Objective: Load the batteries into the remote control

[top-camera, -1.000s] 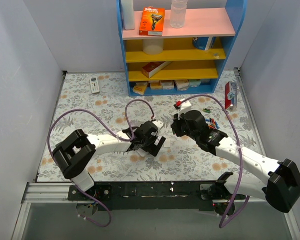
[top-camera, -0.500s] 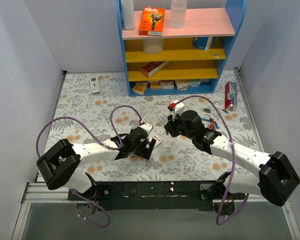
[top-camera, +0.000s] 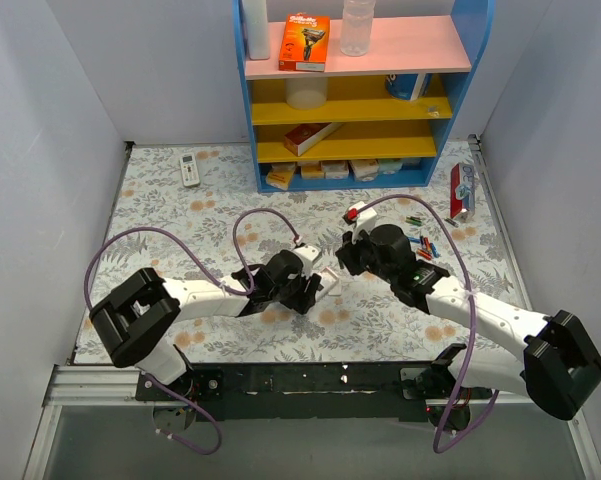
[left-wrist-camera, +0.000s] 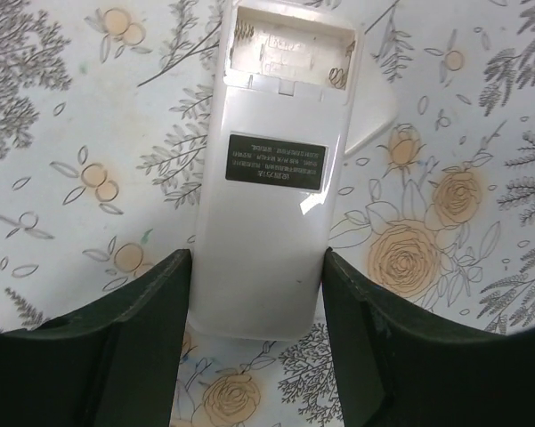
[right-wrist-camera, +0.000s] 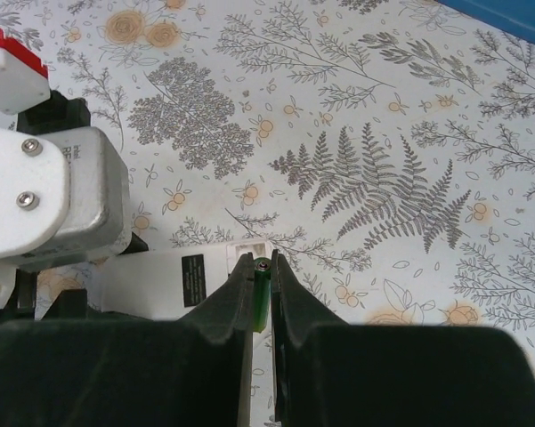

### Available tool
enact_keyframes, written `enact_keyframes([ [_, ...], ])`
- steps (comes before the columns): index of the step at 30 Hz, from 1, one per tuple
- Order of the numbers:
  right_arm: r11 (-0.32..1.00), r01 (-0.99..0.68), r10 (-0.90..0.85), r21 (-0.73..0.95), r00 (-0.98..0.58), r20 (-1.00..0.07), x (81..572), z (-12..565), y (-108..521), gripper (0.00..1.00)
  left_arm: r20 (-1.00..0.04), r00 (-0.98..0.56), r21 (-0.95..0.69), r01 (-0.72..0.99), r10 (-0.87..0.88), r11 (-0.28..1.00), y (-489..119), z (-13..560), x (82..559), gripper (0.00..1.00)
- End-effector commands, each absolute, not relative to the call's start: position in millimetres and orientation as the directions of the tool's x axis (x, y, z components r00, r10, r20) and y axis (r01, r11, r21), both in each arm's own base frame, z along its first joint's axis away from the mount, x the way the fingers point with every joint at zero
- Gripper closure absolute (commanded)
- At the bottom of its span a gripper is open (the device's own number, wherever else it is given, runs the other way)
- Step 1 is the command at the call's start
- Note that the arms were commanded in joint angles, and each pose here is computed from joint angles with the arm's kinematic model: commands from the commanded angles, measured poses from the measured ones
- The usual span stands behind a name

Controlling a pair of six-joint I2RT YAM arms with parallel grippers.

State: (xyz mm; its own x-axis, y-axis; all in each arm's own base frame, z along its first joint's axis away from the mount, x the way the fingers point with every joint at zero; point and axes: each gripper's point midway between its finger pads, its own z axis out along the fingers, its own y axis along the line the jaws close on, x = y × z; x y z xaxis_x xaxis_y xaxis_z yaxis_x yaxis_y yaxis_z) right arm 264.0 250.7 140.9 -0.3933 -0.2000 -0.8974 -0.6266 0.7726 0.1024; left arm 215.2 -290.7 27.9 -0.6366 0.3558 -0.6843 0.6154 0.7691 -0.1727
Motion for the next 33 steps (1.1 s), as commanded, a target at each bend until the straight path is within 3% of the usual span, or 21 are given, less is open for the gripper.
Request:
enact_keyframes([
  [1,0.787,-0.612,-0.183,0.080,-0.354,-0.917,272.7,147.1,242.7,0.99,-0.757,-0.550,-0.209,0.715,0.352,0.667,-322.9,48.3,220.4,0.60],
  [12,0.739,-0.664,-0.219,0.119,-0.403,-0.889,272.0,115.9,261.2,0.99,-0.730,-0.522,-0.120,0.734,0.442,0.669,-307.9,37.8,221.5,0.55],
  [33,0.625,-0.749,-0.177,0.218,-0.408,-0.896,265.1,114.5,295.6,0.99,-0.667,-0.581,-0.023,0.642,0.466,0.767,-266.5,51.0,213.9,0.60],
])
